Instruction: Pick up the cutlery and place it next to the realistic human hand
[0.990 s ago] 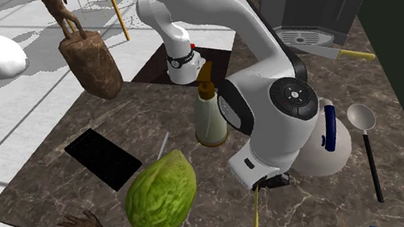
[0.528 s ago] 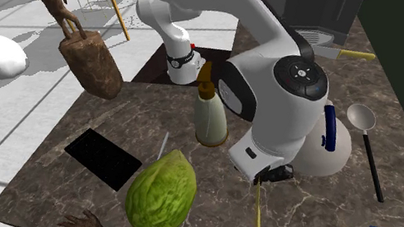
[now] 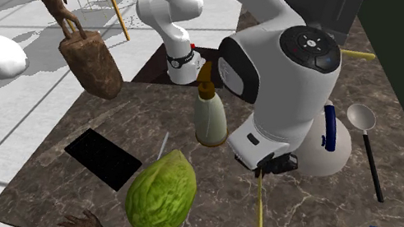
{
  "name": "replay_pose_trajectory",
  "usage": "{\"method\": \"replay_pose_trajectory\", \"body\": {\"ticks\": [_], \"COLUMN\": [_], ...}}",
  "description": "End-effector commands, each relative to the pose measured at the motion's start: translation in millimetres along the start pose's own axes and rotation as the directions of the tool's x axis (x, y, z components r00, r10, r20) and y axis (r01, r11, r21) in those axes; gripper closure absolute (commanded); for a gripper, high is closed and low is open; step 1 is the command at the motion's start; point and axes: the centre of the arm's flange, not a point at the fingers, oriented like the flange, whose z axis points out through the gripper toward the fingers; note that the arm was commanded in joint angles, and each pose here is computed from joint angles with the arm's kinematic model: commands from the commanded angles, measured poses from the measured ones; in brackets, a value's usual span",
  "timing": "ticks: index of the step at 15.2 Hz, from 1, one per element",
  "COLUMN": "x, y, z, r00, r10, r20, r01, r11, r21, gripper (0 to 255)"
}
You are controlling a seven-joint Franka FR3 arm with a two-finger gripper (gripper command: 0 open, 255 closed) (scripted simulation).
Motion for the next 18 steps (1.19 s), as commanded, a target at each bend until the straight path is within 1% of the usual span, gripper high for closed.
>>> {"method": "replay_pose_trajectory", "body": {"ticks": [1,5,18], "x": [0,-1,9], "y": [1,2,173], "z": [-10,-30,-18], "r00": [1.000,1.000,1.000], "r10": [0.000,0.000,0.000], "r20": [0.000,0.000,0.000], "r01": [0.000,0.000,0.000], "r11": [1.000,1.000,1.000], "r21": [0.000,0.000,0.000], "gripper": [255,255,255]}}
